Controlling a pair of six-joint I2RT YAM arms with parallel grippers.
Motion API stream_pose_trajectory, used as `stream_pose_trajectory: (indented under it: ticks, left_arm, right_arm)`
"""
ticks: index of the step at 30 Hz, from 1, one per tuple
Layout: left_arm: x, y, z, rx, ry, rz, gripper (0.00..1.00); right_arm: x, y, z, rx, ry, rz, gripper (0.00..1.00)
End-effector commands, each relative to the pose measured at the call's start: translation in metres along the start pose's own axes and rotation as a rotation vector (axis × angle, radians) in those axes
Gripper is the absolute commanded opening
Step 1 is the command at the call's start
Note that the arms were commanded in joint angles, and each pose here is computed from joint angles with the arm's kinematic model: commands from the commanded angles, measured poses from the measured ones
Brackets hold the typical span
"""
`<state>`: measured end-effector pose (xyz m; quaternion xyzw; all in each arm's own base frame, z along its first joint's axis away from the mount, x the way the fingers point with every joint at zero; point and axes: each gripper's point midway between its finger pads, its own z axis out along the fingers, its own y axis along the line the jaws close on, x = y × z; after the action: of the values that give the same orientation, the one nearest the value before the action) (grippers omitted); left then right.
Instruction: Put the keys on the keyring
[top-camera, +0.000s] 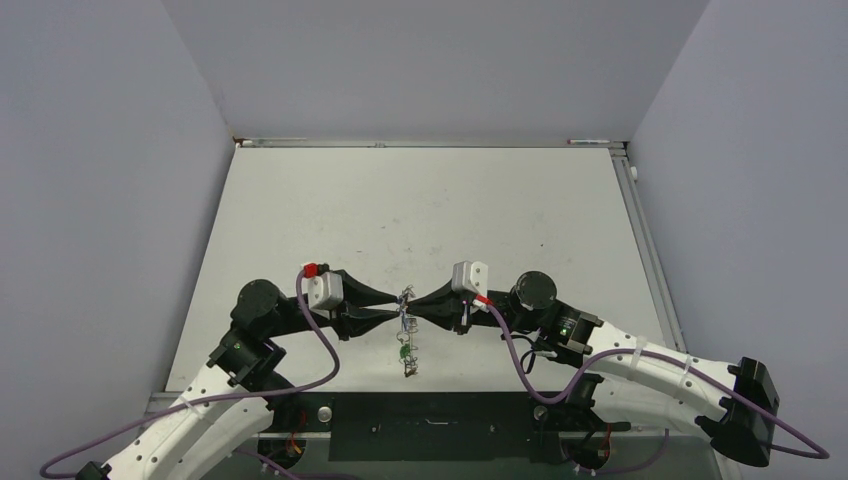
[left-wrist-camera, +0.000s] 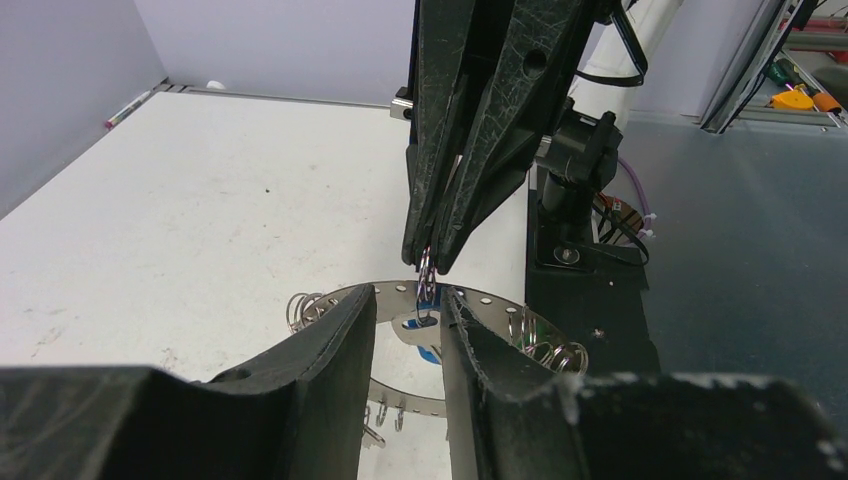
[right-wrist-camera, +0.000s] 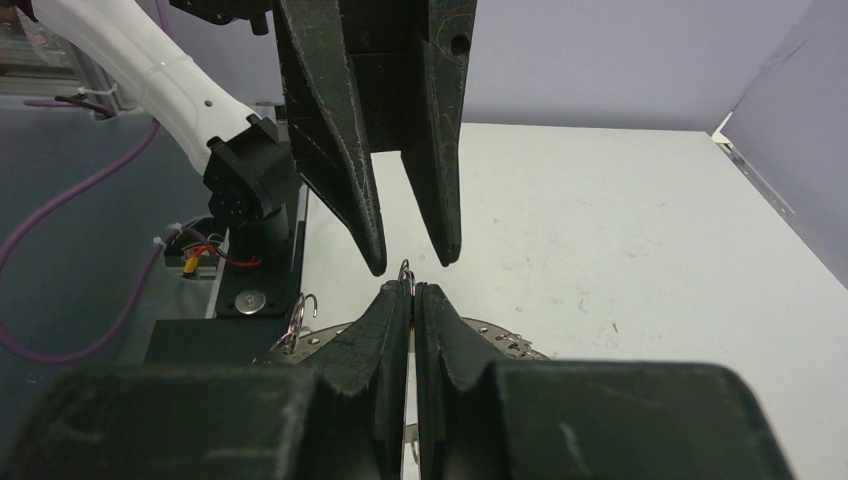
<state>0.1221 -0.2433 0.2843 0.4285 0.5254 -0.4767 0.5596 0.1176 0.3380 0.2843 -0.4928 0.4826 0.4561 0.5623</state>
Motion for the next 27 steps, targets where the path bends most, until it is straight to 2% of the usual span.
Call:
stream_pose_trajectory:
  ticks: [1,11,17,20,27]
  left_arm:
    - [-0.0131,-0.0029,0.0017,0.022,-0.039,0.033,0.27]
    - [-0.0106,-0.0044,0.0041,0.043,-0.027,0.013,0.26]
    - [-0.0094,-0.004,0.0045,0.042,-0.024,0.008,0.14]
    - [-0.0099,-0.004,0.0046,0.041,-0.025,0.008,0.0]
    - [-0.0119,-0.0022,0.0033,0.024,-0.029,0.014,0.0]
  right_arm:
    - [-0.0428,-0.0019,0.0003,-0.006,-0.127,-0.056,0.05]
    - [-0.0445,-0.0012,0.001,-0.012,-0.13,-0.059,0.05]
    - [-0.0441,-0.0015,0.0018,-0.013,-0.13,-0.059,0.05]
    - [-0.0449,-0.0012,0.0021,-0.015,-0.132,-0.059,0.05]
    - [-0.0504,-0.0045,-0.0013,0.013,-0.154,-0.066,0.05]
